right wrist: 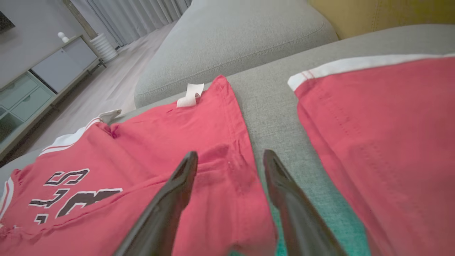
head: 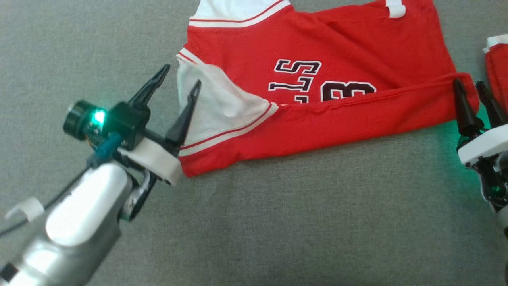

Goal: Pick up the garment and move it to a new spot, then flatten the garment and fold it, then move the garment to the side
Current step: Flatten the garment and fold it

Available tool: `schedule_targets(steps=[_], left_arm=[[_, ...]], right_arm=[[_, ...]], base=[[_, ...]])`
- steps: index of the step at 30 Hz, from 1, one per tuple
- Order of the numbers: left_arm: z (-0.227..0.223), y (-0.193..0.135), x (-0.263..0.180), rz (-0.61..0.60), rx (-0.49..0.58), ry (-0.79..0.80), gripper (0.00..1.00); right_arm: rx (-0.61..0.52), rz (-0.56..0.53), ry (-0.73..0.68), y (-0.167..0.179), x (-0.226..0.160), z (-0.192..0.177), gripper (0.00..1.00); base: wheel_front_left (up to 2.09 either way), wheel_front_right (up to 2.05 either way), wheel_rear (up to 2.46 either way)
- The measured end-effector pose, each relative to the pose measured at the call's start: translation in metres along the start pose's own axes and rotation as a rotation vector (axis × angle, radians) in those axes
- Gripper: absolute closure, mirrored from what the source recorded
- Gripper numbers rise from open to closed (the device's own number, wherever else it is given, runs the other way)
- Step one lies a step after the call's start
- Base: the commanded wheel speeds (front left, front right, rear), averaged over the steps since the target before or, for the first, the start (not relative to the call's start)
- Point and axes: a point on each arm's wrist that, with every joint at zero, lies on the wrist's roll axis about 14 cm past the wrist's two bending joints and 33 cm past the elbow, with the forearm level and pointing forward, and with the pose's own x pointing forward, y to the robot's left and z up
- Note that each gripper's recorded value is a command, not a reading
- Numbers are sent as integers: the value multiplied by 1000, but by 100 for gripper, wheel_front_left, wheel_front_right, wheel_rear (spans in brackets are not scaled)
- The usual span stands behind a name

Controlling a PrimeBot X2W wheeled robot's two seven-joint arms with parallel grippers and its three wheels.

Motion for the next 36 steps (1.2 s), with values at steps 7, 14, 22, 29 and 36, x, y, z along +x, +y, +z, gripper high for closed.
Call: schedule_targets(steps=[7,14,22,29,36], left_arm=[[-36,-19,-32,123,-203,15,0],[-107,-51,-59,218,-499,198,0],[-115,-49,-49,201,-516,218,100],[-113,-48,-50,193,-485,201,100],[-108,-46,-55,182,-419,179,100]], right_arm=[[34,-16,-70,-2,-17,9,0],[66,-27,-51,-1,-32,-8,0],[2,-23,19,-3,-31,-21,0],[-158,-54,97,-13,-20,-33,0],[-121,-29,113,4,-15,-38,100]], base=[[0,0,0],[0,0,0],[0,0,0],[0,0,0],[0,0,0]])
